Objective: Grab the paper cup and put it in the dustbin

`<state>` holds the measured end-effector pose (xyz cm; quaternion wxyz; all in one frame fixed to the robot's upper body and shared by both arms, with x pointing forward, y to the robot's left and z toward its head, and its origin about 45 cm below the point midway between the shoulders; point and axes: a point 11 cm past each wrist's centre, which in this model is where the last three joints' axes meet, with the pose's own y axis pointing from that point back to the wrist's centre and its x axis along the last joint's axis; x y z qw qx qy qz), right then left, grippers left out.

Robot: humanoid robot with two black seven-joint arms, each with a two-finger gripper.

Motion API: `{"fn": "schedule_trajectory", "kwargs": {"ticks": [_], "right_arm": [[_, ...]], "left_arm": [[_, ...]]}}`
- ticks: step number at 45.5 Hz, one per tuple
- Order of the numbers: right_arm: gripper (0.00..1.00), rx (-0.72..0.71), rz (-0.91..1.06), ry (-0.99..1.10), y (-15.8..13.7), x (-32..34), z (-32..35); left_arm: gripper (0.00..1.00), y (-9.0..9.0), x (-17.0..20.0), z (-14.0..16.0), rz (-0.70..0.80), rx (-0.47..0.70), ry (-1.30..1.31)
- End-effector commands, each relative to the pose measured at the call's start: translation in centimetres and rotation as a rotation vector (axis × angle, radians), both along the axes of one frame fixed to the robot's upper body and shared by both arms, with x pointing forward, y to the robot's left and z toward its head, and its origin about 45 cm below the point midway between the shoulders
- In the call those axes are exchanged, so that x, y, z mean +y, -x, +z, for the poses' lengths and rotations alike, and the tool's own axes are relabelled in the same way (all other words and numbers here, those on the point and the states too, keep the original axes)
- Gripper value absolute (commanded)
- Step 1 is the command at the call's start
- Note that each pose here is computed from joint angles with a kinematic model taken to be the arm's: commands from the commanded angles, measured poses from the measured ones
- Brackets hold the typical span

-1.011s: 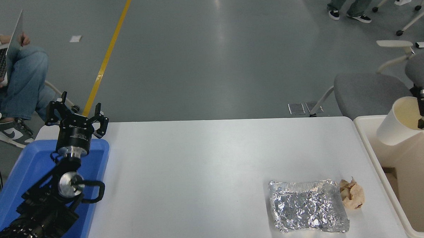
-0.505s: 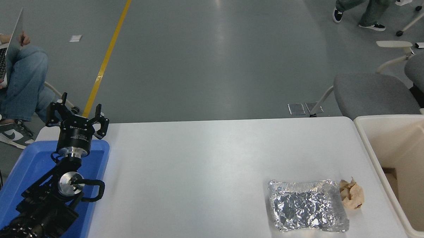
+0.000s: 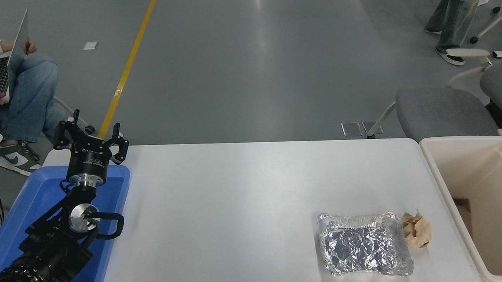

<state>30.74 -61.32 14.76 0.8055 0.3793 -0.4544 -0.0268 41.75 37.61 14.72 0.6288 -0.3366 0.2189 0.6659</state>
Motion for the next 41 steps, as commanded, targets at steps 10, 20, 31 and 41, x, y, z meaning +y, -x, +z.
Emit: {"fn": "schedule_trajectory", "kwargs": {"ticks": [10, 20, 31, 41], "right_arm": [[0.00, -0.035, 0.053, 0.084, 0.4, 1.5, -3.3], [0.00, -0.035, 0.062, 0.087, 0.2, 1.8, -3.5], [0.84, -0.122, 0.096, 0.172, -0.4, 1.7, -2.8], [0.85, -0.094, 0.090, 0.131, 0.3, 2.4, -3.9]], "left_arm": [[0.99, 0.0, 0.0, 0.0, 0.001, 0.001, 0.000], [0.99, 0.0, 0.0, 0.0, 0.000, 0.001, 0.001], [0.99, 0.0, 0.0, 0.0, 0.000, 0.000, 0.000], [0.99, 0.0, 0.0, 0.0, 0.000, 0.000, 0.000]]}}
